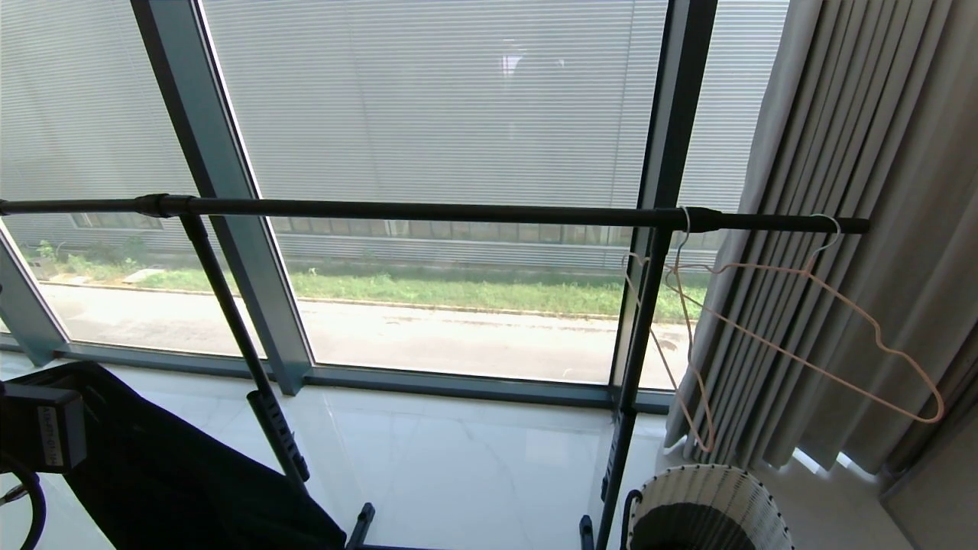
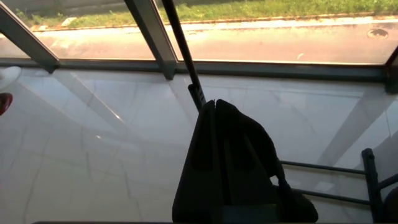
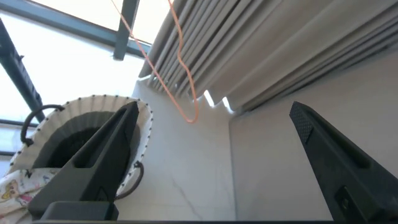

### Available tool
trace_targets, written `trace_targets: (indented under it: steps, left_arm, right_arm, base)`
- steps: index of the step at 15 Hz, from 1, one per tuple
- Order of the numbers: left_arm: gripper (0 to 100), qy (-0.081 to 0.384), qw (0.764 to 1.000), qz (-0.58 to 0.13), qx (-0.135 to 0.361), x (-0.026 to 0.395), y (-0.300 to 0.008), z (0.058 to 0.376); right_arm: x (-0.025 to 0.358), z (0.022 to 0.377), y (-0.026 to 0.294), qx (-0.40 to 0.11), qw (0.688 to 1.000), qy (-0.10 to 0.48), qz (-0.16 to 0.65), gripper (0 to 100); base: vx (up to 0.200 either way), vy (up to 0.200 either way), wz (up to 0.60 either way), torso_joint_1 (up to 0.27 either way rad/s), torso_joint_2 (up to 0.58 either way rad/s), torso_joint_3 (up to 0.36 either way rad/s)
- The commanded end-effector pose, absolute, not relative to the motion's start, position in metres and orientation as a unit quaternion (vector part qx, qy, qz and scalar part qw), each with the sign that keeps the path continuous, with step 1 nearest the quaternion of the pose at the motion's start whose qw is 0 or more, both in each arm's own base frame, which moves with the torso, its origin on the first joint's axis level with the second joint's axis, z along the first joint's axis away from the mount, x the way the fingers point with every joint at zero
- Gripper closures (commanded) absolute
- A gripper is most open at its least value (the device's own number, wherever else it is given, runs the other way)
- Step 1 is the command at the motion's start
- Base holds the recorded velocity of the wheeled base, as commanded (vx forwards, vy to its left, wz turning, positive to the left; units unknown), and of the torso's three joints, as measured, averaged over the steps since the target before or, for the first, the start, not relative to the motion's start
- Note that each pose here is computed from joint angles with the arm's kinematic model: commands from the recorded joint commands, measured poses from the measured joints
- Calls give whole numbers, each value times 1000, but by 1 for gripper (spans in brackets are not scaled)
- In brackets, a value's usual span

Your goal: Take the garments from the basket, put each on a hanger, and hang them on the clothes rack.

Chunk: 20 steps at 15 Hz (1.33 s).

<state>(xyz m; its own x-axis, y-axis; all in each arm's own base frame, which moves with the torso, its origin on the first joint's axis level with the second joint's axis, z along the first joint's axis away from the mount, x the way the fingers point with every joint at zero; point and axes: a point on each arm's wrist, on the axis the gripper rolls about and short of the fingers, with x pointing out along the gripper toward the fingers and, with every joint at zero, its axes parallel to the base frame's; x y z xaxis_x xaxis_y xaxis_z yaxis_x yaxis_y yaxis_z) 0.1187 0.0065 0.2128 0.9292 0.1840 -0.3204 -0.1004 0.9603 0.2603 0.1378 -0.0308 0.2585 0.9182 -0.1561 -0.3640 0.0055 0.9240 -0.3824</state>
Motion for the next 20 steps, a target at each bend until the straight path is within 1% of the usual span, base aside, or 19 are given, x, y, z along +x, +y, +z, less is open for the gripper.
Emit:
trace_targets:
  steps: [1, 3, 5, 7, 8, 11, 14, 19, 20]
  left_arm:
    - [100, 174, 975, 73, 120, 119, 7, 213]
    - [100, 164, 976, 74, 121, 121, 7, 215]
    - [100, 160, 977, 76, 120, 121, 7, 215]
    - [100, 160, 977, 77, 120, 120, 7, 215]
    - [100, 160, 977, 76, 118, 121, 7, 215]
    - [100, 161, 977, 77, 118, 121, 7, 215]
    - [100, 160, 977, 76, 120, 121, 7, 215]
    - [100, 163, 976, 75, 120, 122, 7, 214]
    - [100, 163, 976, 76, 121, 122, 7, 215]
  right_arm:
    - [179, 262, -53, -170, 959, 225, -32, 0]
    - [198, 258, -59, -158, 955, 252, -14, 0]
    - [207, 251, -61, -147, 948, 283, 12, 0]
    - [217, 242, -64, -146, 942, 300, 29, 0]
    - [224, 238, -71, -141, 942, 305, 26, 0]
    - [245, 234, -82, -149, 939, 306, 51, 0]
    - [267, 225, -90, -180, 929, 313, 82, 0]
    - [304, 220, -103, -181, 929, 307, 99, 0]
    - [313, 214, -106, -180, 928, 307, 113, 0]
  base:
    - [0, 0, 0, 0, 0, 0]
    - [0, 0, 0, 0, 0, 0]
    - [0, 0, 0, 0, 0, 0]
    - [0, 0, 0, 0, 0, 0]
    - [0, 0, 0, 0, 0, 0]
    - [0, 0, 0, 0, 0, 0]
    - [0, 0, 0, 0, 0, 0]
    - [0, 0, 0, 0, 0, 0]
    - [0, 0, 0, 0, 0, 0]
